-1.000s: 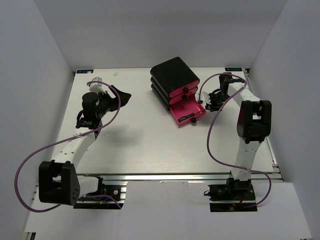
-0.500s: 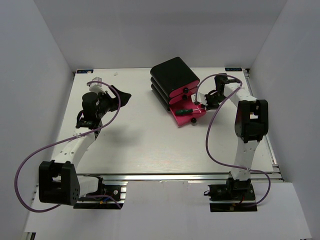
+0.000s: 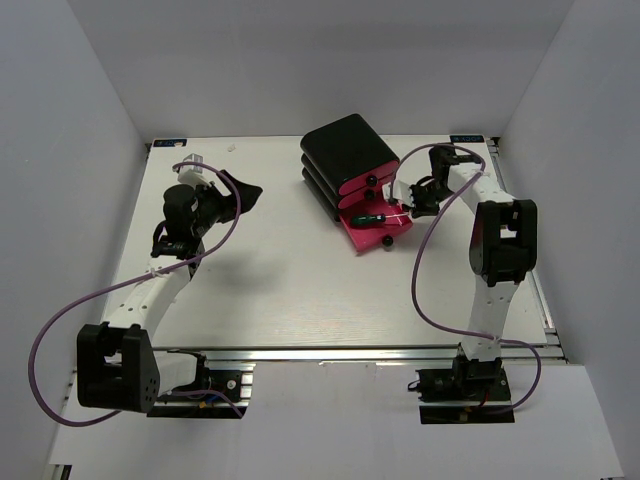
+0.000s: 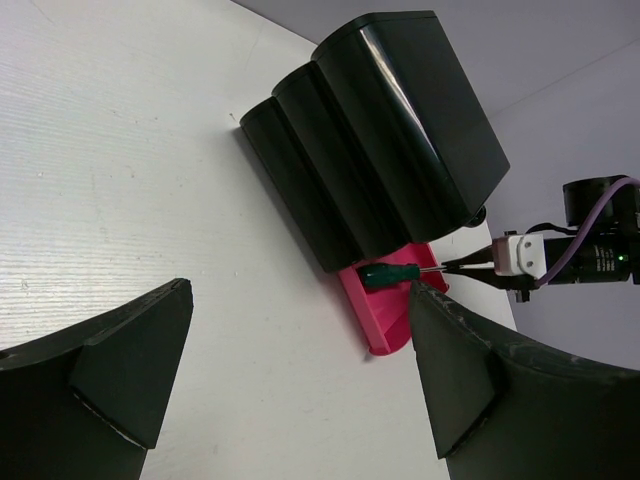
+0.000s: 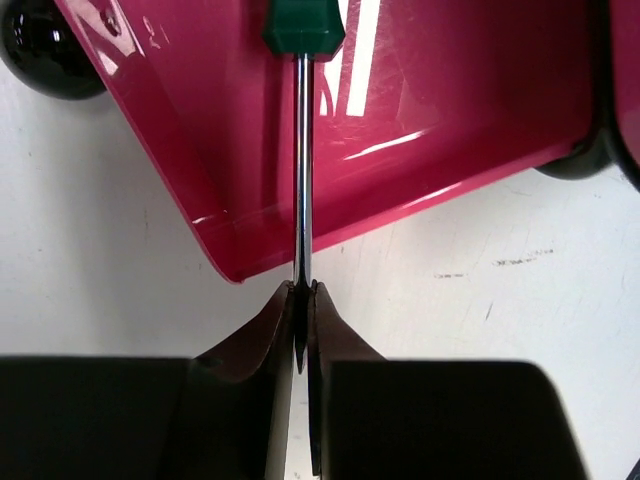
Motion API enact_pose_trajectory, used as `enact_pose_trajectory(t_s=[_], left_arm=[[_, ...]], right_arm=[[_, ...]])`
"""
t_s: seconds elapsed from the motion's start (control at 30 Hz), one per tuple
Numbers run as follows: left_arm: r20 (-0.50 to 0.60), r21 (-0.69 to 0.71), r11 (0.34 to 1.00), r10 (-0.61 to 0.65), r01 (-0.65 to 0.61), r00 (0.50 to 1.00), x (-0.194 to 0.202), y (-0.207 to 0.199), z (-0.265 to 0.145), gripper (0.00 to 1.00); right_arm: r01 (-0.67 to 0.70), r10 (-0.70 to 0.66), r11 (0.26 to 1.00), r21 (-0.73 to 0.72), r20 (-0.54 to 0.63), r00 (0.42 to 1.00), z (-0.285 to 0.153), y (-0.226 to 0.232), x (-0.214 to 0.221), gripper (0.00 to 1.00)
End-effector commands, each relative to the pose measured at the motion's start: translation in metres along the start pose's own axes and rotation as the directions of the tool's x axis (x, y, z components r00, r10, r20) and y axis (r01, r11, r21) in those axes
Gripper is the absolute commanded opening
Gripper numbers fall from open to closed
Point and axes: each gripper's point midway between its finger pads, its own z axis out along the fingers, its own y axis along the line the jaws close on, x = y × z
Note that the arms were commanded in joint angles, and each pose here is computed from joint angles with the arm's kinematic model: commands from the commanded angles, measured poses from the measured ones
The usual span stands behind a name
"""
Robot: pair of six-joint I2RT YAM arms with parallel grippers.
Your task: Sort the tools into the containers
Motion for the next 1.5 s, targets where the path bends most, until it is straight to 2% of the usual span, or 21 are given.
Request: enact_pose_trajectory(t_s=[0.0,0.27,0.4,0.5,0.73,1.07,1.23,1.27,1.3,1.37,1.47], left_arm=[[0.013,0.036,0.999,0.003,-0.004,1.000,-0.004,-0.011,-0.006,0.98],[0.016,0.042,0.999,0.003,-0.004,1.000,-0.005,-0.013,-0.007,0.98],[0.017,0.039,0.999,0.001,-0.002,1.000,-0.004,-0.012,-0.008,0.98],[0.020,0.039,0.999,0.004,-0.005,1.000,-0.005,-0.013,-0.009,0.98],[0.025,0.039,0.999,0.007,-0.008,1.000,-0.007,-0.014,-0.011,0.98],[0.024,0.044,0.999,0.006,-0.007,1.000,-0.007,-0.015,-0.009,0.98],[0.025,0.047,0.999,0.003,-0.005,1.000,-0.007,-0.015,-0.009,0.98],[0.024,0.046,0.999,0.003,-0.004,1.000,-0.007,-0.015,-0.009,0.98],[0.026,0.046,0.999,0.003,-0.004,1.000,-0.008,-0.015,-0.009,0.98],[0.025,0.047,0.999,0.003,-0.005,1.000,-0.008,-0.016,-0.009,0.98],[0.018,0.049,0.999,0.005,-0.006,1.000,-0.007,-0.015,-0.007,0.98]], right_arm=[[-0.003,0.003,0.998,0.070,0.005,1.000,-0.039,-0.018,-0.030,0.03],[-0.067,0.066,0.995,0.069,0.028,0.997,-0.041,-0.013,-0.056,0.02],[-0.198,0.197,0.978,0.062,0.016,0.980,-0.025,-0.007,-0.069,0.00],[-0.249,0.248,0.967,0.049,0.020,0.969,-0.014,-0.002,-0.075,0.00],[-0.409,0.407,0.908,0.088,0.040,0.913,-0.003,-0.008,-0.077,0.00],[-0.534,0.529,0.842,0.082,0.077,0.845,0.009,0.004,-0.081,0.00],[-0.557,0.551,0.829,0.057,0.090,0.829,0.014,0.010,-0.087,0.21],[-0.557,0.551,0.828,0.057,0.094,0.829,0.014,0.010,-0.088,0.31],[-0.556,0.549,0.829,0.060,0.097,0.830,0.012,0.009,-0.089,0.36],[-0.551,0.543,0.831,0.069,0.105,0.833,0.009,0.005,-0.091,0.40],[-0.546,0.536,0.833,0.090,0.115,0.836,-0.002,0.001,-0.092,0.39]])
